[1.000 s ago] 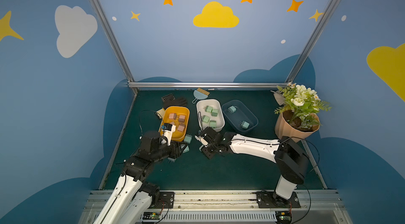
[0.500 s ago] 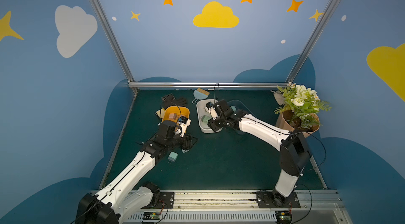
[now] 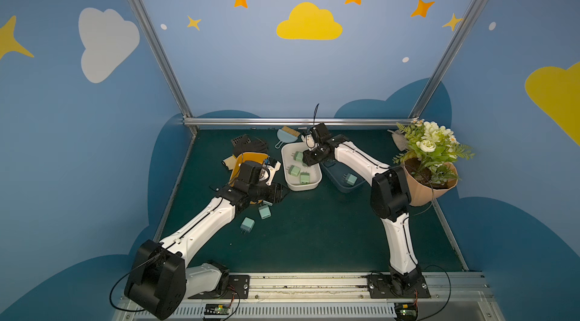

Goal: Place the plugs by color into the storage box
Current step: Place the plug in the storage box.

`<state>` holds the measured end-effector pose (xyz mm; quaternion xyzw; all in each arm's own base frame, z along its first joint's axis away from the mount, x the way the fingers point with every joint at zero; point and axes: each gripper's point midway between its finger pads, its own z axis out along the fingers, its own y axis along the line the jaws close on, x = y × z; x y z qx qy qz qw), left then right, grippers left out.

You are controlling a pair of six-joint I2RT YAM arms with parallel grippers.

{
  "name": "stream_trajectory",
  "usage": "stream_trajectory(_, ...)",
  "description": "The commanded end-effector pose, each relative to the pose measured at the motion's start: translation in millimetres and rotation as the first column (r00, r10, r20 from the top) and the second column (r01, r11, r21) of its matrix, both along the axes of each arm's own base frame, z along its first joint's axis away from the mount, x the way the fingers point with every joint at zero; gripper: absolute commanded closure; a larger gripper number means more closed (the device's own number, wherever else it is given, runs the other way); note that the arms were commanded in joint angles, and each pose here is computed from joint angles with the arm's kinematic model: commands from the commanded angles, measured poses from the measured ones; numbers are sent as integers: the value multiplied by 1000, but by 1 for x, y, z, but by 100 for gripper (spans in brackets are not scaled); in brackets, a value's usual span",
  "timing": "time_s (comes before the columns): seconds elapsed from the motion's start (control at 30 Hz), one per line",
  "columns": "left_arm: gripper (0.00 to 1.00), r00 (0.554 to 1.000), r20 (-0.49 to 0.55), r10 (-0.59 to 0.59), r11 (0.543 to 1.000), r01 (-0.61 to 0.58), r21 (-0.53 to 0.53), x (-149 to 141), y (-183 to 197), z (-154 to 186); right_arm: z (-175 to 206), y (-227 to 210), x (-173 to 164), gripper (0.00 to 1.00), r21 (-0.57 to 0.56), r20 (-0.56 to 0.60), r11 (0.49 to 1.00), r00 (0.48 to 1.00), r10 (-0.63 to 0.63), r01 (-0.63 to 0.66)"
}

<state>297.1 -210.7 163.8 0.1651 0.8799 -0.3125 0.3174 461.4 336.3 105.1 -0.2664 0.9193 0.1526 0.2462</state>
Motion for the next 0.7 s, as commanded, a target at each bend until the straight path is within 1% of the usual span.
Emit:
stream_trajectory(0.0,42,1000,-1,2,1000,-2,-23,1,-3,7,4,20,-4,64,76,-28,994,997,78,-76)
stream_trajectory(0.03,42,1000,-7,5,1000,-6,-20,0,-2,7,2,26,-4,63,93,-17,989,993,116,-114)
stream_trajectory(0.1,42,1000,-14,7,1000,-7,-11,-2,0,7,-3,33,-1,61,120,-12,986,993,119,-117)
stream_trajectory(0.17,42,1000,-13,14,1000,-14,1,-4,3,9,-2,37,3,57,135,-5,984,993,121,-119)
stream_trajectory(0.23,42,999,-19,30,999,-30,20,-6,7,9,2,41,6,51,147,4,982,993,122,-121)
stream_trajectory(0.33,42,996,-57,63,996,-60,61,-10,15,2,16,47,7,47,180,6,975,992,129,-128)
stream_trajectory(0.43,41,988,-109,108,991,-98,91,-14,22,-8,29,52,1,45,216,8,965,989,150,-148)
stream_trajectory(0.53,42,980,-149,133,987,-118,105,-17,26,-16,38,50,-8,45,207,-8,969,990,139,-134)
stream_trajectory(0.67,43,973,-170,155,985,-139,104,-23,29,-17,48,45,-37,46,199,-49,973,991,125,-113)
